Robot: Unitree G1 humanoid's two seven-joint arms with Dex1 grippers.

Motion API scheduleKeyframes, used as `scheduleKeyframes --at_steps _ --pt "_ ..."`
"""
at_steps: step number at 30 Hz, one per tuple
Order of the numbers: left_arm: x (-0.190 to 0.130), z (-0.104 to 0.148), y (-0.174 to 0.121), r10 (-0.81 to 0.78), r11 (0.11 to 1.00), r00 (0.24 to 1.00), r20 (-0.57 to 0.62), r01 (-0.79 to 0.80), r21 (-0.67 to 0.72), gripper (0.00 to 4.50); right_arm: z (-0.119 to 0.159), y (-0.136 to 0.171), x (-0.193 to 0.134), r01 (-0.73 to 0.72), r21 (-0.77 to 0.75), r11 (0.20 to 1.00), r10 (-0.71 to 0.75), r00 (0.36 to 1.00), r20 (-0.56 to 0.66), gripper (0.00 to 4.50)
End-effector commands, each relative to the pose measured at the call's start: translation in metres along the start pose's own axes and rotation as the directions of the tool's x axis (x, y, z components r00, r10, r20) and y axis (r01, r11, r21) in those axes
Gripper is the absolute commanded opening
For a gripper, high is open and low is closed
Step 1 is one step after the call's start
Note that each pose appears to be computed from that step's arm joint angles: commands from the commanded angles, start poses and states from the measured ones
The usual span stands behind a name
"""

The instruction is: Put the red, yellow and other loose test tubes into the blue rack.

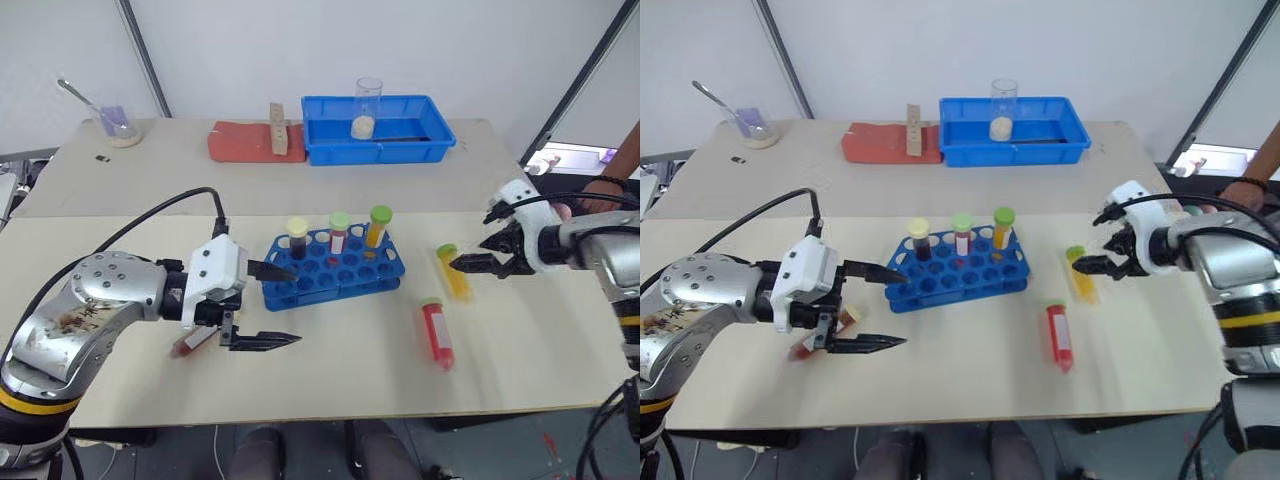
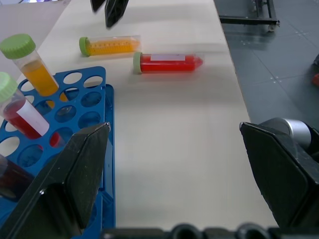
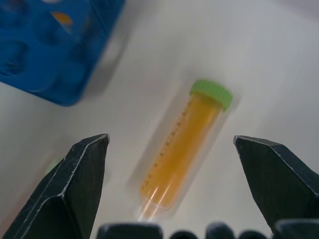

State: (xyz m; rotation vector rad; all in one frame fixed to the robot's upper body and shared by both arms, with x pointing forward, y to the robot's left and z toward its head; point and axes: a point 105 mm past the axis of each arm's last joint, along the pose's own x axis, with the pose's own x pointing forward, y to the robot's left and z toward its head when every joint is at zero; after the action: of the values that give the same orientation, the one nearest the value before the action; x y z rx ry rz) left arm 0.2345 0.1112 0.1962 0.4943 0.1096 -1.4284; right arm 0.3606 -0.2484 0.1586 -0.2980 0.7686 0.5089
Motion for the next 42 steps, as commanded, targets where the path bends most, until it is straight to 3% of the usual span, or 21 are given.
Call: scheduleKeyframes --at_steps 1,11,22,26,29,34,36,42 --pt "0.007 0.01 -0.004 -0.024 0.999 0.999 0.029 0.023 0.045 4.49 0.006 -0.016 0.006 0.066 0.022 0.998 -0.065 0.997 -0.035 4.45" --pt "0.011 0.009 -0.008 -0.013 0.999 0.999 0.037 0.011 0.049 4.49 0.005 -0.027 0.036 0.074 0.078 0.994 -0.064 0.99 -0.122 4.45" --pt "0.011 0.004 -0.009 0.003 0.999 0.999 0.033 -0.004 0.039 4.5 0.01 -0.023 0.043 0.043 0.087 0.995 -0.032 0.991 -0.127 1.01" --pt "0.003 0.005 0.0 0.058 0.998 0.997 0.05 -0.058 0.005 4.5 0.029 -0.023 0.029 0.03 0.121 0.992 -0.027 0.999 -0.031 0.98" --pt "-0.006 0.002 0.007 0.106 0.994 0.993 0.049 -0.105 -0.013 4.5 0.052 -0.01 0.004 -0.027 0.023 0.999 0.024 0.992 0.124 0.98" --pt "-0.019 -0.002 0.013 0.156 0.987 0.986 0.062 -0.153 -0.043 4.5 0.066 0.044 -0.044 -0.1 -0.182 0.978 0.167 0.897 0.409 0.98" --pt "-0.023 -0.004 0.016 0.166 0.985 0.984 0.064 -0.163 -0.047 4.5 0.073 0.087 -0.065 -0.232 -0.288 0.929 0.361 0.734 0.575 0.98" --pt "-0.019 -0.005 0.023 0.186 0.981 0.975 0.117 -0.177 -0.083 4.5 0.06 0.121 -0.059 -0.085 -0.251 0.964 0.251 0.6 0.76 0.98"
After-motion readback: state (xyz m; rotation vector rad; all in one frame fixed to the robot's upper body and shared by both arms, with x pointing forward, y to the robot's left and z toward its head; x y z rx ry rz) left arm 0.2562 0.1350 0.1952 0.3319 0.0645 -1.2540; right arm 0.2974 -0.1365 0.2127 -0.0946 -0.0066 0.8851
